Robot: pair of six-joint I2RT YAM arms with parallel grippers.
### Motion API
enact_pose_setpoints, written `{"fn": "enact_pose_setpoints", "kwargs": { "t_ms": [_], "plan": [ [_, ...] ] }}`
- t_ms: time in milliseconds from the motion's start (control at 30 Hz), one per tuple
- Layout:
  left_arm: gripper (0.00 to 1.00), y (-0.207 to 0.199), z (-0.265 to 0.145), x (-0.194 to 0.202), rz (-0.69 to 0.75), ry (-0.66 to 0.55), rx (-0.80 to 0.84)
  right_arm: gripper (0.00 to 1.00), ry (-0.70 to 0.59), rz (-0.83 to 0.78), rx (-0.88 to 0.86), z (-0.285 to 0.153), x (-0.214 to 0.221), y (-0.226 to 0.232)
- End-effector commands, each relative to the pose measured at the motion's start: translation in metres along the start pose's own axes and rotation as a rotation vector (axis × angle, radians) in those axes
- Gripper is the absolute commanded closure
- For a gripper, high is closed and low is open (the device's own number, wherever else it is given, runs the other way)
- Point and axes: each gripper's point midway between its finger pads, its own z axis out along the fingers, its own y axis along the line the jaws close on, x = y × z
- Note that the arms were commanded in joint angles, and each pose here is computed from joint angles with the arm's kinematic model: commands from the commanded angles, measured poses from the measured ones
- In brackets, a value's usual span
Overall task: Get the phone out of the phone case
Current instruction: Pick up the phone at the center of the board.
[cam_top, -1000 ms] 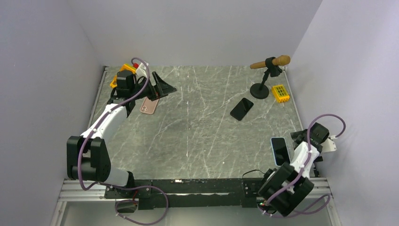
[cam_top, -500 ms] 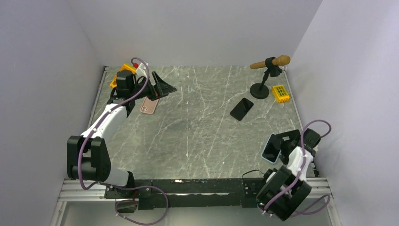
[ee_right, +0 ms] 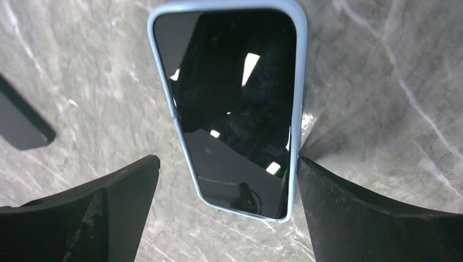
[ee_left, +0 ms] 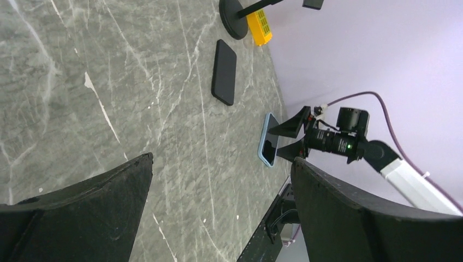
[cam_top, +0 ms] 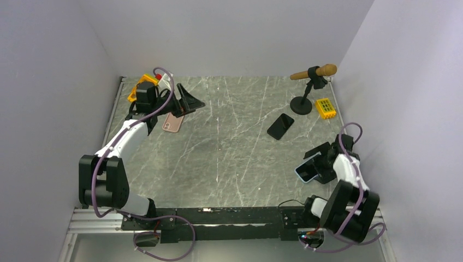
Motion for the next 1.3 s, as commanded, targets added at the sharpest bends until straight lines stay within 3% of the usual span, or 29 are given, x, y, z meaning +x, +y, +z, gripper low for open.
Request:
{"fn": "enact_pose_setpoints", "kwargs": {
  "t_ms": [0, 200, 333, 433, 533, 667, 700, 867, 1000, 1167, 1267],
  "plan": [
    [0.01, 0.001, 0.001, -0.005, 0.055, -0.002, -0.009, 0.0, -0.006, 0.005, 0.224, 0.01, -0.011, -0.018],
    [0.01, 0.025, 0.004, -0.002, 0.072, 0.019, -0.105, 0.05, 0.092, -0.014, 0.475, 0.024, 0.003, -0.036],
    [0.01, 0.038, 0.007, -0.002, 0.079, 0.038, -0.15, 0.07, 0.132, -0.026, 0.521, 0.035, 0.008, -0.042],
    [0.01, 0.043, 0.009, -0.003, 0.09, 0.047, -0.164, 0.16, 0.134, -0.014, 0.509, 0.039, 0.011, -0.042],
    [0.01, 0.045, 0.007, -0.005, 0.121, 0.04, -0.186, 0.45, 0.094, -0.031, 0.472, 0.039, 0.005, -0.037],
    [0.01, 0.044, 0.006, -0.008, 0.148, 0.033, -0.184, 0.93, 0.022, -0.069, 0.424, 0.032, -0.005, -0.032],
    [0.01, 0.04, 0.006, -0.008, 0.152, 0.03, -0.166, 1.0, 0.002, -0.076, 0.408, 0.03, -0.007, -0.031],
    [0.01, 0.014, 0.01, -0.011, 0.183, 0.013, -0.018, 1.0, -0.062, -0.121, 0.175, 0.018, -0.007, 0.0],
    [0.0, 0.004, 0.017, -0.011, 0.234, 0.002, -0.034, 1.0, -0.061, -0.335, -0.328, -0.006, 0.018, 0.068],
    [0.01, -0.017, 0.029, 0.008, 0.229, 0.069, 0.037, 1.0, -0.16, -0.512, -0.551, -0.044, 0.036, 0.119],
    [0.12, -0.038, 0.034, 0.018, 0.171, 0.088, 0.192, 1.0, -0.169, -0.67, -0.705, -0.069, 0.064, 0.155]
  ]
}}
